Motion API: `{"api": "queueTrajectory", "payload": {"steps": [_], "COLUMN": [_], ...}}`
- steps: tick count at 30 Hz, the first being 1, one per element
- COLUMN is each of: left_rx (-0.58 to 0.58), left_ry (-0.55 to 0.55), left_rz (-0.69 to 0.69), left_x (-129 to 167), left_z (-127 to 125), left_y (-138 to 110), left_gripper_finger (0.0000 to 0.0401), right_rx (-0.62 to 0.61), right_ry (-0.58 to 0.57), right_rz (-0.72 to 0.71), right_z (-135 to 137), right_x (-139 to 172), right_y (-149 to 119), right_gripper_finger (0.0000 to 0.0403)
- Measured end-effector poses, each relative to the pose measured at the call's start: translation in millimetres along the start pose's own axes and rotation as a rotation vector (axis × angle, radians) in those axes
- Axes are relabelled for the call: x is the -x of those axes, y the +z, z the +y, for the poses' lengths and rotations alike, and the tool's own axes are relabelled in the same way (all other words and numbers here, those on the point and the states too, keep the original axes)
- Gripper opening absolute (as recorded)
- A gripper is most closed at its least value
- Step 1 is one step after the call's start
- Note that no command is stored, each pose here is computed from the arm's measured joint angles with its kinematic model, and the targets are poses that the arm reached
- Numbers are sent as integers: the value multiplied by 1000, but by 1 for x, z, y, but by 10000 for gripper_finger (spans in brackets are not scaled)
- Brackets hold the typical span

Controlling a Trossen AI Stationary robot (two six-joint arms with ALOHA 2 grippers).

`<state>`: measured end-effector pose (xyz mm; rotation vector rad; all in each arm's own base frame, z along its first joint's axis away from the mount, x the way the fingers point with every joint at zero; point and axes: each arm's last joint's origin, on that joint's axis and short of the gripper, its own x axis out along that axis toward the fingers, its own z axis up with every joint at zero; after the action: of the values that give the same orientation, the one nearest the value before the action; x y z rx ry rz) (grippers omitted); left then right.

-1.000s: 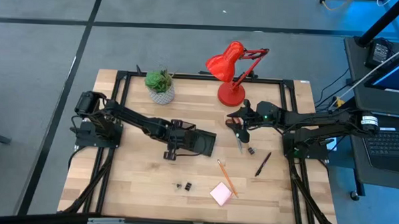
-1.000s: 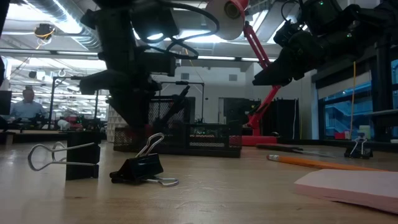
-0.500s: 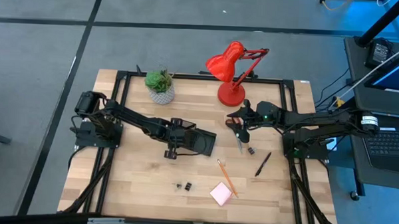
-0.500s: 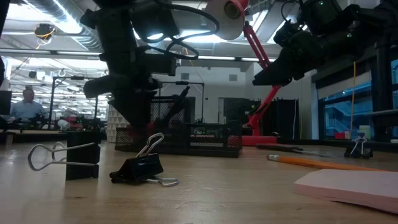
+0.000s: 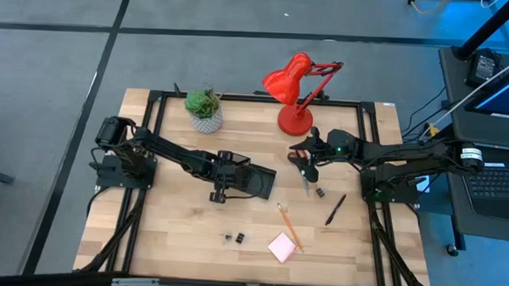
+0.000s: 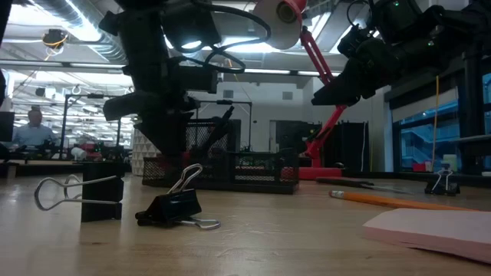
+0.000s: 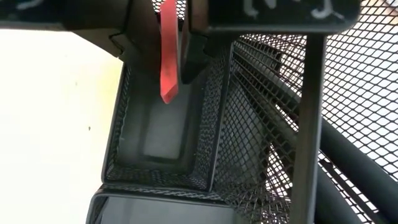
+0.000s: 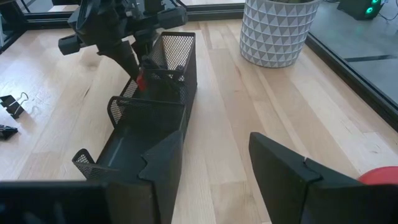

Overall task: Pick and place office supplies into organizer
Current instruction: Put the red eraser into the black desk organizer

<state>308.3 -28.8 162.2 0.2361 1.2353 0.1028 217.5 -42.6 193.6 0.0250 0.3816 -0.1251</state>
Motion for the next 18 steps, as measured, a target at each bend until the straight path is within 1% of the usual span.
{"api": "queueTrajectory", "payload": {"steps": [3, 6, 18], "left_rx": [0, -1, -43], "left_ry": [-1, -2, 41], "left_rz": [0, -1, -6], "left_x": [0, 0, 3], "left_z": [0, 0, -9], "left_y": [0, 0, 0], "left_gripper_finger": [24, 14, 16], "right_rx": [0, 0, 0], "right_ry": [0, 0, 0], "right_rz": [0, 0, 0], "right_z": [0, 0, 0], "right_x": [0, 0, 0], "right_y": [0, 0, 0], "right_gripper_finger": [188, 188, 188]}}
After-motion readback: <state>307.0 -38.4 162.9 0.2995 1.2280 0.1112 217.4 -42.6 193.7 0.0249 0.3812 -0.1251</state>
